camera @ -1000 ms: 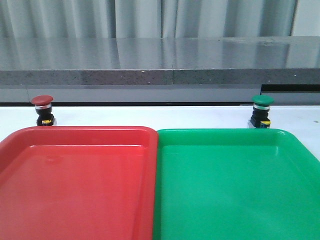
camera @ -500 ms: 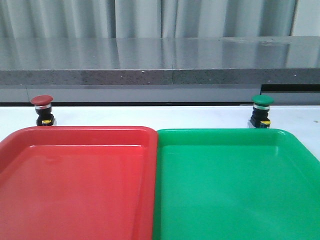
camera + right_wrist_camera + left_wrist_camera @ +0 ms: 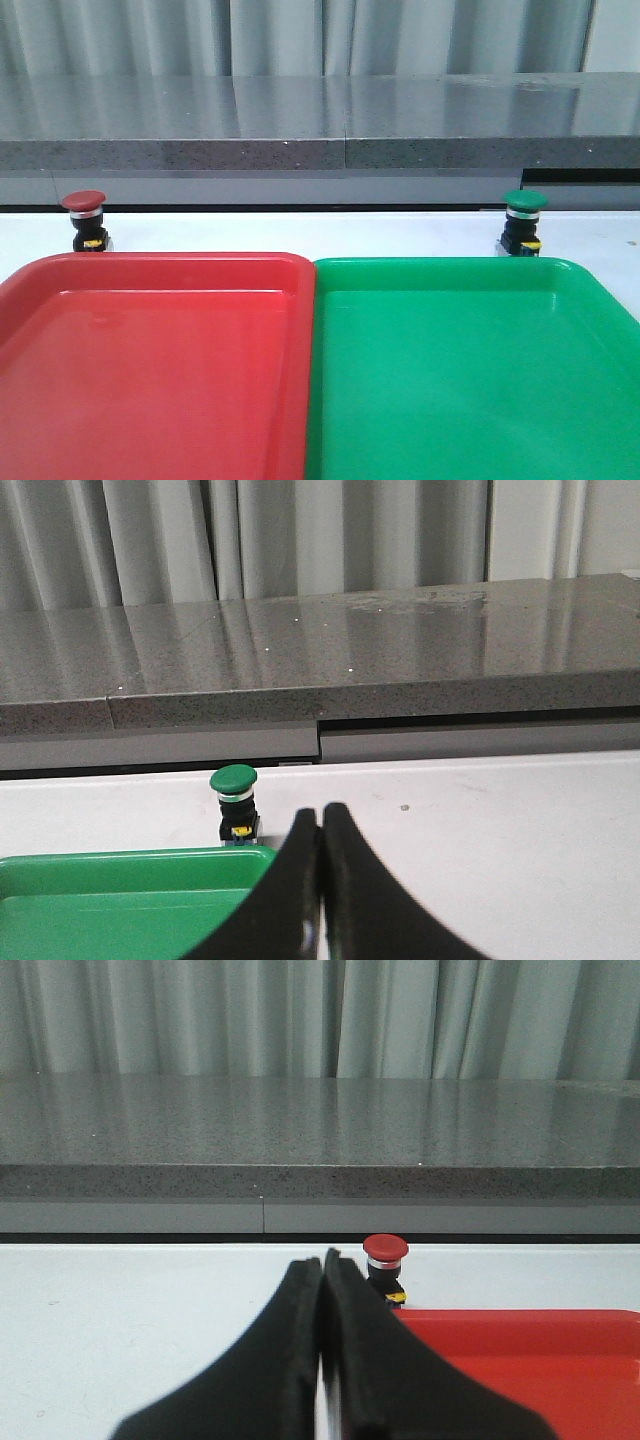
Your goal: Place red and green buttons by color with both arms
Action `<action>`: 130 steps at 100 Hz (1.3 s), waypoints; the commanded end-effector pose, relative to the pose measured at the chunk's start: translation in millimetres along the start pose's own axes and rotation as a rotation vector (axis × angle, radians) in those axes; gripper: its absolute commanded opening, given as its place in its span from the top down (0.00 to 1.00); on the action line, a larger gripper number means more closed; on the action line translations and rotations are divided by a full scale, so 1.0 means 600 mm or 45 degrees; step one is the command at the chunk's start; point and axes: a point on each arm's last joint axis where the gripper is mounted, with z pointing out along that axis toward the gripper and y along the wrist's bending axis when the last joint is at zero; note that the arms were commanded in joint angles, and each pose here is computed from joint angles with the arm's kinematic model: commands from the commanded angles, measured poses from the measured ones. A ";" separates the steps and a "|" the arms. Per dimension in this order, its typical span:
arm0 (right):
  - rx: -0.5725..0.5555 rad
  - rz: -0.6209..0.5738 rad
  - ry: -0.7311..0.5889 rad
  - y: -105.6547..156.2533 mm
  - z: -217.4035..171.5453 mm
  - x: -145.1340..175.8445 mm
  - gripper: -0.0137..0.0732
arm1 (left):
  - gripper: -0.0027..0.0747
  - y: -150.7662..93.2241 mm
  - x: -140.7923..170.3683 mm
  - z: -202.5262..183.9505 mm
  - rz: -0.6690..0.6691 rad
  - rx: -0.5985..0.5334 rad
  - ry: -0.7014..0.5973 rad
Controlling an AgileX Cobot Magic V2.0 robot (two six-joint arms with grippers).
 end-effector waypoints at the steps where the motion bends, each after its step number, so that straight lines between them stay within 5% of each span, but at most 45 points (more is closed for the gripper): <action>1: -0.009 -0.008 -0.152 0.002 -0.005 -0.025 0.92 | 0.99 -0.003 -0.038 -0.009 -0.015 0.012 -0.199; 81: -0.009 -0.008 -0.152 0.002 -0.005 -0.025 0.92 | 0.98 -0.023 -0.209 0.050 -0.005 0.005 0.091; 93: -0.009 -0.008 -0.152 0.002 -0.005 -0.025 0.92 | 0.81 -0.024 -0.221 0.075 -0.006 0.000 0.142; 115: -0.009 -0.008 -0.152 0.002 -0.005 -0.025 0.92 | 0.20 -0.024 -0.227 0.118 -0.009 -0.009 0.234; 130: -0.009 -0.008 -0.152 0.002 -0.005 -0.025 0.92 | 0.17 -0.023 -0.220 0.147 -0.010 -0.016 0.245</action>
